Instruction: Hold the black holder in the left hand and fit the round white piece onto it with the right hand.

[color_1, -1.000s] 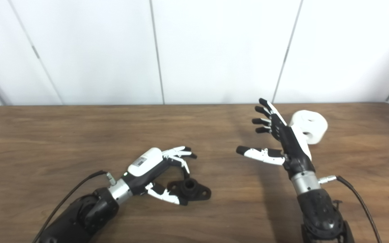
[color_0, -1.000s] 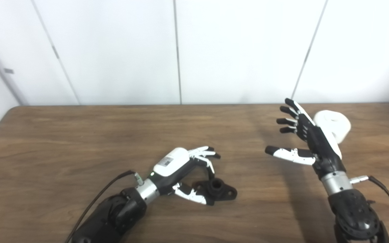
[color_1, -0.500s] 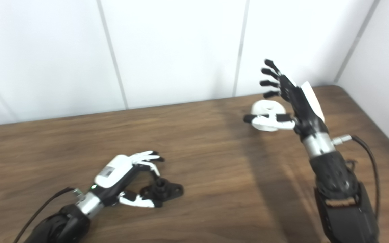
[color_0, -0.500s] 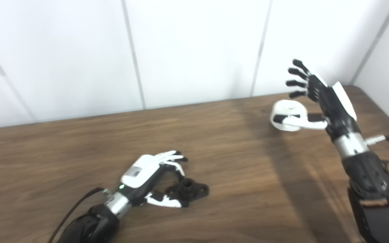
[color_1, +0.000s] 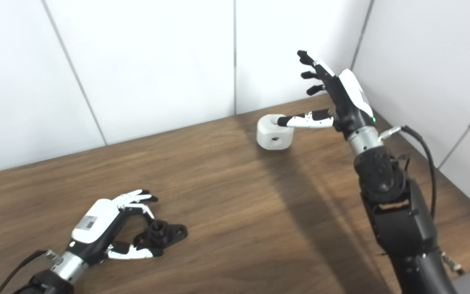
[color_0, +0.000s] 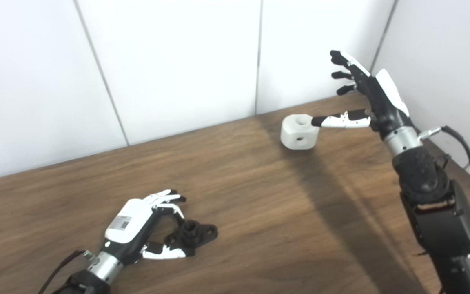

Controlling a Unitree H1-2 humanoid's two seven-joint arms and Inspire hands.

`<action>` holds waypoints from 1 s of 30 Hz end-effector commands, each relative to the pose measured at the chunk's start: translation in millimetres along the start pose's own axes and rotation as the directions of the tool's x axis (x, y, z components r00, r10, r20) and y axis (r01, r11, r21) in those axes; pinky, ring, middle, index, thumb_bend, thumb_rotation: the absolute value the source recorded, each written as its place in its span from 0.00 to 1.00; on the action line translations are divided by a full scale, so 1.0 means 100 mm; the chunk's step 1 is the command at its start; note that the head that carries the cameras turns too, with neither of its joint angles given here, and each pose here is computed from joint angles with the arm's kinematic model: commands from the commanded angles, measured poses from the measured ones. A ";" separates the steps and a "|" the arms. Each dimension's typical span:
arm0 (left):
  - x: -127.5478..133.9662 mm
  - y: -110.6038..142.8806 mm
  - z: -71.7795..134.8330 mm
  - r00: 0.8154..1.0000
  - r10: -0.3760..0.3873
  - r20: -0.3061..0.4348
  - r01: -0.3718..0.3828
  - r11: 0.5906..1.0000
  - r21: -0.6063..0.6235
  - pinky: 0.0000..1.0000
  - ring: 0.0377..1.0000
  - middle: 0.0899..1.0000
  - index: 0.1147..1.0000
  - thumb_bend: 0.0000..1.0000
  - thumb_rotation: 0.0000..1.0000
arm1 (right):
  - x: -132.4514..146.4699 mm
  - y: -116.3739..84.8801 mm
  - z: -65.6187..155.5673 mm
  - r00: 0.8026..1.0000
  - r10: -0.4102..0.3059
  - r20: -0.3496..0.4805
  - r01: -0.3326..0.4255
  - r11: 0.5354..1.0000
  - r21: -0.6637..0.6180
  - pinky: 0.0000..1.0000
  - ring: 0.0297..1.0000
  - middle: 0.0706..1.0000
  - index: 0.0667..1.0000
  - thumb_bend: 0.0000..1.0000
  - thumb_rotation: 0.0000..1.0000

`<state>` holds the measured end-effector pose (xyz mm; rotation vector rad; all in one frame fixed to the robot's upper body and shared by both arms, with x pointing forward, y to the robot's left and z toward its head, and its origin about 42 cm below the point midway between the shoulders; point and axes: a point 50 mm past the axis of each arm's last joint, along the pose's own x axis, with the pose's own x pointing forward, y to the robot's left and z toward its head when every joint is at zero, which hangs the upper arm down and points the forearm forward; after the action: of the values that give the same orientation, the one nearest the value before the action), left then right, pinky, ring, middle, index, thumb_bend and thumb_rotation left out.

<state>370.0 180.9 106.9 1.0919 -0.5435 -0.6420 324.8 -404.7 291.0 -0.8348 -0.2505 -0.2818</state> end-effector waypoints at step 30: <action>-0.63 -0.38 -0.37 0.981 -0.135 -0.142 0.138 0.990 0.014 0.76 0.82 0.75 0.41 0.52 0.05 | 0.62 0.74 -0.35 0.918 0.343 -0.201 -0.352 0.936 -0.007 0.73 0.91 0.97 0.93 0.93 0.30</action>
<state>376.1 195.2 105.1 1.1091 -0.5759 -0.6082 399.1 -394.7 210.9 -0.8376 0.1659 0.0015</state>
